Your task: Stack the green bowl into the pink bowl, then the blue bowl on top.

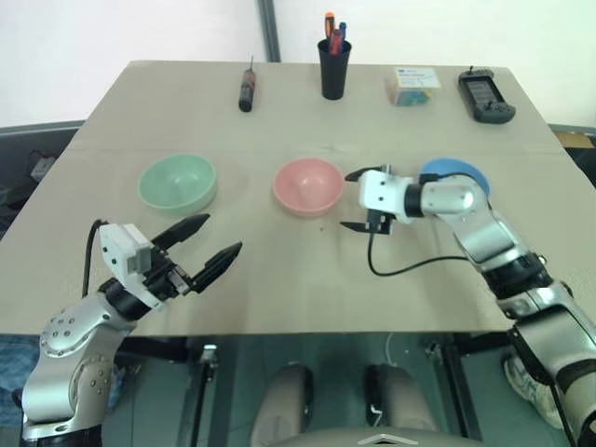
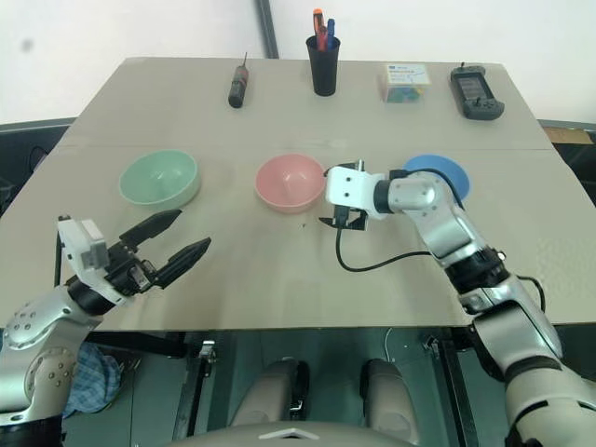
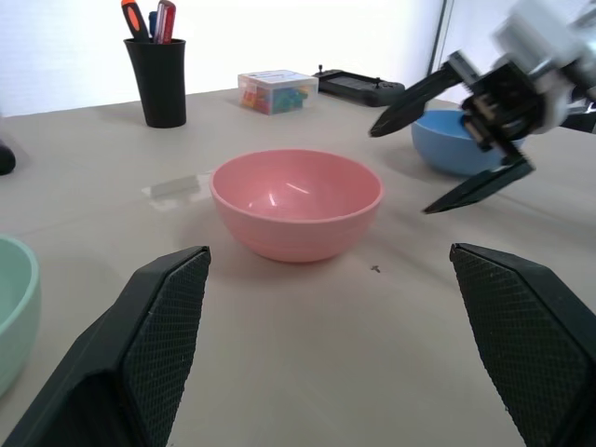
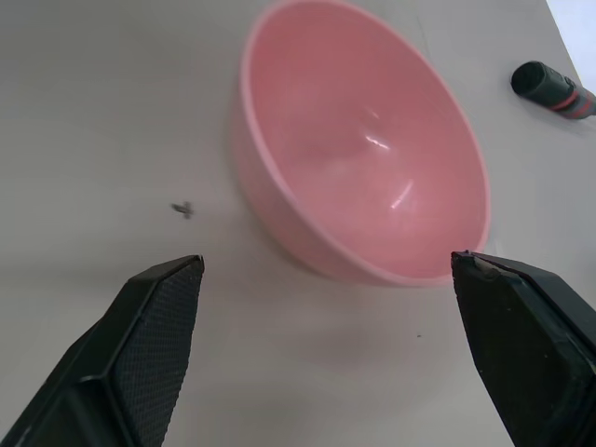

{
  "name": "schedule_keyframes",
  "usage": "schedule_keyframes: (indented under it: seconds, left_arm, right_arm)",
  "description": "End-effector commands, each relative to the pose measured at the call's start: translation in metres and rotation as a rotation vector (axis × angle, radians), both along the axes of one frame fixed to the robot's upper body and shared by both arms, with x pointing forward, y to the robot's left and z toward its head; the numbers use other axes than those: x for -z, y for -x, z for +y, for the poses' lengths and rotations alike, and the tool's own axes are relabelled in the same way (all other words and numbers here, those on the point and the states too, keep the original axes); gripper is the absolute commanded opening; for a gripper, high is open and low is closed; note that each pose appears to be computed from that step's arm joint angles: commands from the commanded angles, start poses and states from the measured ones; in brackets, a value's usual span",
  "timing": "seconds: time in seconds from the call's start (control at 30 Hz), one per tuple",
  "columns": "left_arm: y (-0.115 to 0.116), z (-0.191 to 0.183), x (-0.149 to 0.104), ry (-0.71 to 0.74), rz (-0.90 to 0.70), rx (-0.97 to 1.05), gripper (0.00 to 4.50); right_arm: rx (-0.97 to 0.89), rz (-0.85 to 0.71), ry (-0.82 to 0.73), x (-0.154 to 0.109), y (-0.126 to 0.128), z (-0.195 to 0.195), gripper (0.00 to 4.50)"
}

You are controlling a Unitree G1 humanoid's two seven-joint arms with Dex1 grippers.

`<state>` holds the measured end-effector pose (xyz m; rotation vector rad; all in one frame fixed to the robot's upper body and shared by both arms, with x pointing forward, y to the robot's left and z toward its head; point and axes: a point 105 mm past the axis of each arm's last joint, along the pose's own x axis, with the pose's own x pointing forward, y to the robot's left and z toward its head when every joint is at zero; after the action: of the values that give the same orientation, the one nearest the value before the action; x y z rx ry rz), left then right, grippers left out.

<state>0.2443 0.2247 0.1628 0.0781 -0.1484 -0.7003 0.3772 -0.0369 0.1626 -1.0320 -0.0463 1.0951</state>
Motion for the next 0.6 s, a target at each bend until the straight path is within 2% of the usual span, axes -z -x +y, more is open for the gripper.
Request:
schedule_keyframes:
  seconds: [0.03,0.5,0.53,0.6]
  left_arm:
    - [0.008,-0.002,-0.015,-0.005,-0.061,-0.004,4.36]
    - [0.013,-0.001,-0.012,-0.016,-0.058,-0.034,4.36]
    - [0.012,-0.001,-0.012,-0.017,-0.058,-0.033,4.50]
    - [0.012,-0.001,-0.012,-0.018,-0.059,-0.034,4.50]
  right_arm:
    - [-0.052,-0.079,0.037,-0.009,-0.003,0.016,4.50]
    - [-0.200,-0.126,0.119,0.003,0.007,0.056,4.50]
    - [-0.203,-0.128,0.120,0.002,0.007,0.057,4.08]
    - [-0.211,-0.130,0.116,0.002,0.008,0.060,3.54]
